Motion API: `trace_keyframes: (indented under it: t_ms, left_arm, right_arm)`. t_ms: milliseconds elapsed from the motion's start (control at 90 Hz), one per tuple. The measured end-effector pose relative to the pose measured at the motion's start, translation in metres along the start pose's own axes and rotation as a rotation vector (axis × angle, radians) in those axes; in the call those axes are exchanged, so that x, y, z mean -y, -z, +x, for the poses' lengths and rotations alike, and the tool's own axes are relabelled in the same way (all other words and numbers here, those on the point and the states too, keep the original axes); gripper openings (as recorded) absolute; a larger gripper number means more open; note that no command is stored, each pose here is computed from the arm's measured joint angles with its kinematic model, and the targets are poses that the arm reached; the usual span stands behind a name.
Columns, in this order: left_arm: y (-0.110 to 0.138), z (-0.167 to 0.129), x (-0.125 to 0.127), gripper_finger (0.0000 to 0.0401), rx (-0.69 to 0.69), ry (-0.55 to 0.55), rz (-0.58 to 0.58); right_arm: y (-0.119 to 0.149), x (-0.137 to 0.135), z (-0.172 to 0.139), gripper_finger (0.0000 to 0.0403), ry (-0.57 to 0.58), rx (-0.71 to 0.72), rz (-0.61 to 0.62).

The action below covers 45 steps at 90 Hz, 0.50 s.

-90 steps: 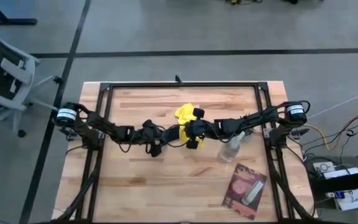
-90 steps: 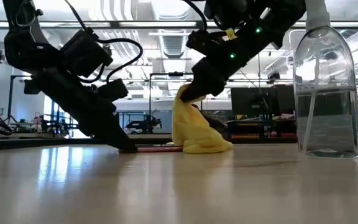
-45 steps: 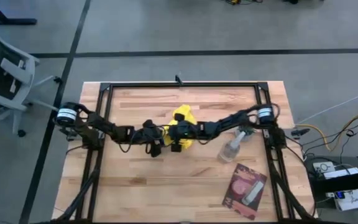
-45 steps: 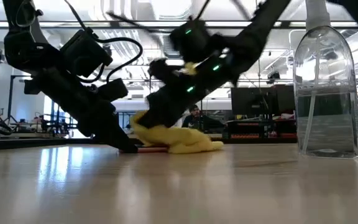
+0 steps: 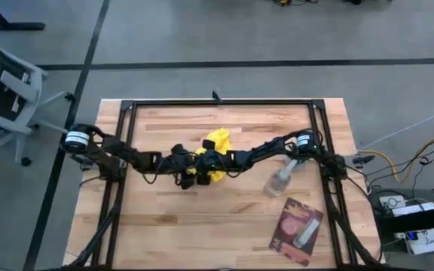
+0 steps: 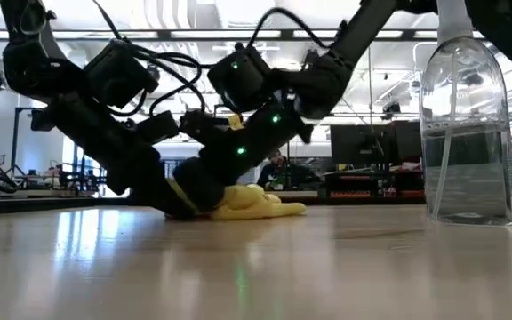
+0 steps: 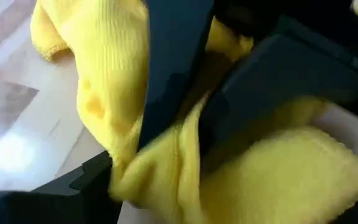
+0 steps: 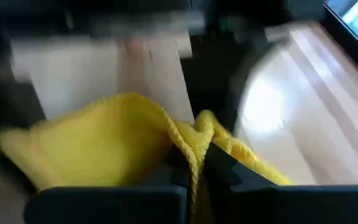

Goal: Apply microfiber cloth
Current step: Wipe the front of the pink cellphone with a microfiber cloth

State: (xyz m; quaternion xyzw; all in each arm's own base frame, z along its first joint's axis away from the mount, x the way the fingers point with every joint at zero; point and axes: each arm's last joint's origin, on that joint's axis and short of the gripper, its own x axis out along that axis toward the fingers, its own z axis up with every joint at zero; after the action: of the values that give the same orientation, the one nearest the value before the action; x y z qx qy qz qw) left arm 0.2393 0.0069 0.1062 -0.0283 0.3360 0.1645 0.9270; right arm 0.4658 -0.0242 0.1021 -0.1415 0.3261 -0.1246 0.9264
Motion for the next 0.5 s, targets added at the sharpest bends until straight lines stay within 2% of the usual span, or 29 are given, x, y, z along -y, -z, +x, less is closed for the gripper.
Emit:
trace_keyframes:
  t_ms: [233, 389, 500]
  left_arm:
    - [-0.001, -0.008, -0.002, 0.0188, -0.028, 0.005, 0.025]
    - [-0.002, -0.008, -0.001, 0.0114, -0.016, 0.013, 0.033]
    - [-0.004, -0.007, -0.001, 0.0086, 0.000, 0.015, 0.083]
  right_arm:
    - [0.004, 0.009, -0.020, 0.0000, 0.062, -0.096, -0.038]
    - [0.004, 0.008, -0.024, 0.0000, 0.068, -0.089, -0.013]
    - [-0.005, 0.003, -0.033, 0.0000, 0.056, -0.061, -0.035]
